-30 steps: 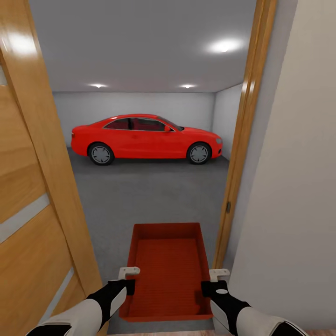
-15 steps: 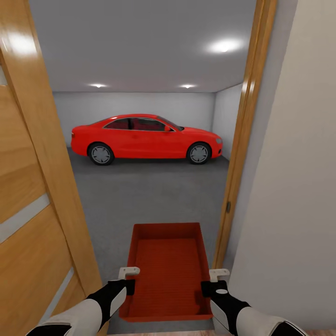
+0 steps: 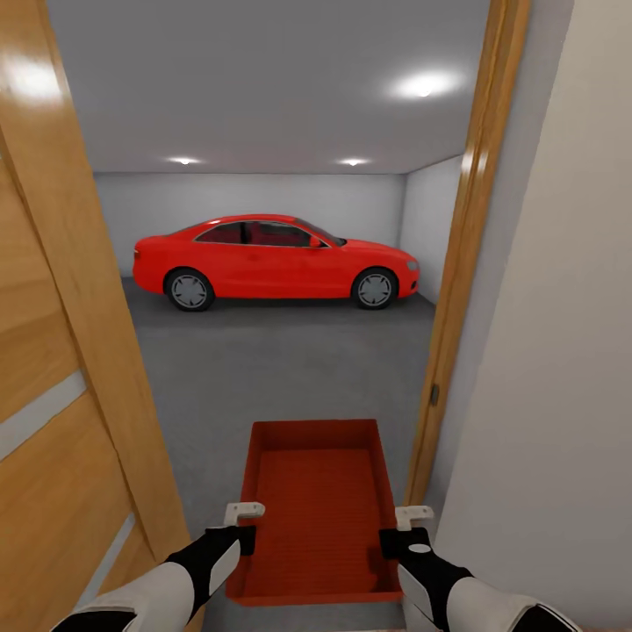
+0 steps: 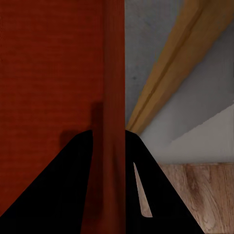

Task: Move the two storage containers from the living room to the garage. In the garage, place one container on the floor and stack the other container on top of it (either order is fine).

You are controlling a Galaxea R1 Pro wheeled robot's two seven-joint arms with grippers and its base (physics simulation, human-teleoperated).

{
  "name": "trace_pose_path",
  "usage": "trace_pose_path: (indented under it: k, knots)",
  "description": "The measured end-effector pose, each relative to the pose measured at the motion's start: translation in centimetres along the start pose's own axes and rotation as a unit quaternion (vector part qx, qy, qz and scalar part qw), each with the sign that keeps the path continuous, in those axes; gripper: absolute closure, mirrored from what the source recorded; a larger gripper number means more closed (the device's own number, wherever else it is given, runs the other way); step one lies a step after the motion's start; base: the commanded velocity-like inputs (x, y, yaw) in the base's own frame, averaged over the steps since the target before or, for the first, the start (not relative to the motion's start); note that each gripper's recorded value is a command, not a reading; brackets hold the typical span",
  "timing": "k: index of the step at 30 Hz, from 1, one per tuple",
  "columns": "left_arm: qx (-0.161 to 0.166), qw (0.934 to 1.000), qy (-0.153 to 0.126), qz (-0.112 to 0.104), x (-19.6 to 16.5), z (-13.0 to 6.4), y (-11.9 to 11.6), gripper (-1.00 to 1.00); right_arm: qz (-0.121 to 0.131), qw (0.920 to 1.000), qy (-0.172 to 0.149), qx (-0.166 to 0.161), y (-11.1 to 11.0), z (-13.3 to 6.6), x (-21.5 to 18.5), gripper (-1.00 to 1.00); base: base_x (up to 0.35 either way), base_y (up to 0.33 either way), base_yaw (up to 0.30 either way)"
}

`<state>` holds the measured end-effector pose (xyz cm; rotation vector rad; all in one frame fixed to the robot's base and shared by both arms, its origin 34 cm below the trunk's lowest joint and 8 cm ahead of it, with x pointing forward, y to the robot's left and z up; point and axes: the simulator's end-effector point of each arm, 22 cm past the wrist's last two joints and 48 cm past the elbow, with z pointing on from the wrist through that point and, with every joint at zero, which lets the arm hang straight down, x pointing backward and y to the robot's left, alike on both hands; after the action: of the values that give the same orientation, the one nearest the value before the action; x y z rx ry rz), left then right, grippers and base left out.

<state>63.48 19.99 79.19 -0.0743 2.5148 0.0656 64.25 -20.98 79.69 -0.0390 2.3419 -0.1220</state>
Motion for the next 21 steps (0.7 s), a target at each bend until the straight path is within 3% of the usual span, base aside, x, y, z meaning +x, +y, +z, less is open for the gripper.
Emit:
trace_pose_path:
  k: [4, 21]
  knots:
    - [0.0, 1.0, -0.001, 0.0, -0.07, 0.0, 0.0, 1.0, 0.0, 1.0, -0.001, 0.0, 0.0, 0.0, -0.09, 1.0, 0.258, 0.066, 0.0]
    - [0.0, 1.0, -0.001, 0.0, -0.12, 0.01, 0.03, 1.0, 0.0, 1.0, -0.001, 0.0, 0.03, 0.01, -0.14, 1.0, 0.087, 0.033, 0.0]
